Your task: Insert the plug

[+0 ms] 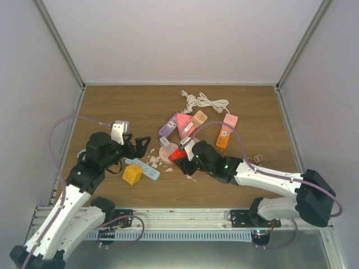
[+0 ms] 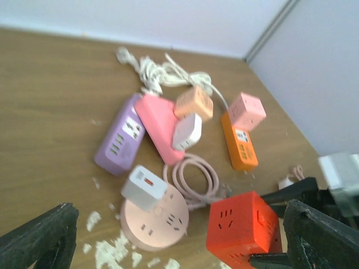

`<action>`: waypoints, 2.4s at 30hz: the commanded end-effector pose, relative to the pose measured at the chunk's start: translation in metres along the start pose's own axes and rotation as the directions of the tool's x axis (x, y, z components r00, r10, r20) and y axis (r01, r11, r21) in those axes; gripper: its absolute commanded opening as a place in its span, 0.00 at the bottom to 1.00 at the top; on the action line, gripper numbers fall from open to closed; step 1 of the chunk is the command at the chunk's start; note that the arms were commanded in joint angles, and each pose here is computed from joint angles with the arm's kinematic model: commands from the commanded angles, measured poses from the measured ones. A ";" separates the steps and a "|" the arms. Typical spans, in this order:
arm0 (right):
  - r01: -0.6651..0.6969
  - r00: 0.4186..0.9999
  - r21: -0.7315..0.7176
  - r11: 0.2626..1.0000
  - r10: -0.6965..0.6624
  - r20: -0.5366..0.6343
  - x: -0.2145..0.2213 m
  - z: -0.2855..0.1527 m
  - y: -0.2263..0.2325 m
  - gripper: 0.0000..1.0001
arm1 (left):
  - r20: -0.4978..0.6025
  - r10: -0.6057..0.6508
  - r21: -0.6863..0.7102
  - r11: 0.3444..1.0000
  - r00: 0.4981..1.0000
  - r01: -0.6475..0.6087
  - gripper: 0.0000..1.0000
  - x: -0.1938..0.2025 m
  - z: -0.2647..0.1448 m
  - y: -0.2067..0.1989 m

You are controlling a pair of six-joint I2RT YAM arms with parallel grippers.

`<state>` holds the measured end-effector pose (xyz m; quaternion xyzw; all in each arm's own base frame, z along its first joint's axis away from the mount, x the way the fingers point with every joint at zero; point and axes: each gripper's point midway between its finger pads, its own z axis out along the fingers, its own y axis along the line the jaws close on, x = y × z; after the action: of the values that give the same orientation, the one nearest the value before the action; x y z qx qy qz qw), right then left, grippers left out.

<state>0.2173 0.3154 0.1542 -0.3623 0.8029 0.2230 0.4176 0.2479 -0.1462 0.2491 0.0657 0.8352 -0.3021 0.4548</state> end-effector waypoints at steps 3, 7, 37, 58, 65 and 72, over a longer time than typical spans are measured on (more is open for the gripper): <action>-0.228 0.966 0.095 0.969 0.238 -0.106 0.000 0.002 -0.017 0.31 | 0.194 0.140 -0.133 0.984 0.971 -0.116 0.99 -0.023 -0.042 0.013; -0.228 0.956 0.095 0.969 0.242 -0.167 0.000 0.004 -0.013 0.31 | 0.232 0.141 -0.126 0.986 0.962 -0.114 0.99 -0.020 -0.057 0.011; -0.188 0.941 -0.069 0.980 0.160 -0.297 -0.011 0.061 -0.042 0.32 | 0.277 0.142 -0.172 0.980 0.950 -0.097 0.99 -0.019 -0.066 0.020; -0.195 0.898 0.027 0.980 0.190 -0.396 0.029 0.080 -0.056 0.32 | 0.273 0.135 -0.179 0.980 0.953 -0.087 0.99 -0.018 -0.065 0.022; -0.164 0.865 0.153 0.975 0.216 -0.452 0.051 0.083 -0.061 0.31 | 0.268 0.133 -0.179 0.980 0.954 -0.086 0.99 -0.017 -0.064 0.023; -0.117 0.845 0.310 0.944 0.258 -0.468 0.064 0.077 -0.072 0.29 | 0.271 0.133 -0.207 0.975 0.953 -0.077 0.99 -0.018 -0.064 0.028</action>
<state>0.2832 0.3344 0.0980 -0.3017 0.9075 0.1646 0.2415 0.2182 -0.0884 0.2751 0.0322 0.7875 -0.2096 0.5787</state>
